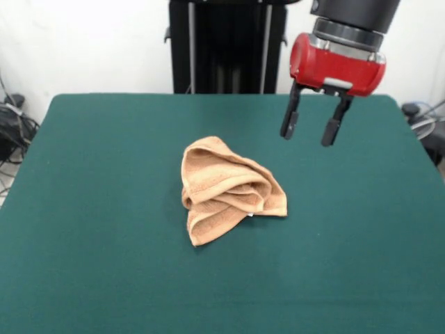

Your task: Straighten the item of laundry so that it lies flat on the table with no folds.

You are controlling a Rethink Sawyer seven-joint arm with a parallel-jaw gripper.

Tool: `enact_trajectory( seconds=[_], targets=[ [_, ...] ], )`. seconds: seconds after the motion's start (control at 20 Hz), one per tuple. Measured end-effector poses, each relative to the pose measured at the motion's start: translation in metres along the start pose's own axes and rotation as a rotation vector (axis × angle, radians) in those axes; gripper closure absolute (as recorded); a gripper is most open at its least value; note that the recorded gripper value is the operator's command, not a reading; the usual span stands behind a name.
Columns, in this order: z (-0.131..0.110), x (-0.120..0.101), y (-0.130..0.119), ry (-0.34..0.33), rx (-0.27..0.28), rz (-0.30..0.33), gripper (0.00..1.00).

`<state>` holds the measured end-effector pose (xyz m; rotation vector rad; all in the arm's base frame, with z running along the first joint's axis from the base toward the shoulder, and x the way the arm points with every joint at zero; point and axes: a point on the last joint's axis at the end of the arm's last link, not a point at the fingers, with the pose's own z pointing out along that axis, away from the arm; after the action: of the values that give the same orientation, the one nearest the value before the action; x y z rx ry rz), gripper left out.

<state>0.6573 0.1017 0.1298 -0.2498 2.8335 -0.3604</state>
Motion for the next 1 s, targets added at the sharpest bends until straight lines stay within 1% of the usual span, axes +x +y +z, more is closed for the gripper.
enact_trajectory(
  seconds=[0.35, 0.55, 0.6, 0.8, 0.9, 1.0],
  targets=[
    [0.008, 0.005, -0.001, 0.012, 0.000, 0.001, 0.00],
    [0.019, 0.010, -0.003, 0.015, 0.004, 0.003, 0.00],
    [0.028, 0.014, -0.005, 0.012, 0.008, 0.006, 0.00],
    [0.041, 0.019, -0.008, 0.000, 0.015, 0.007, 0.00],
    [0.051, 0.024, -0.007, -0.009, 0.024, -0.007, 0.00],
    [0.055, 0.027, -0.006, -0.011, 0.029, -0.014, 0.00]
  ],
)
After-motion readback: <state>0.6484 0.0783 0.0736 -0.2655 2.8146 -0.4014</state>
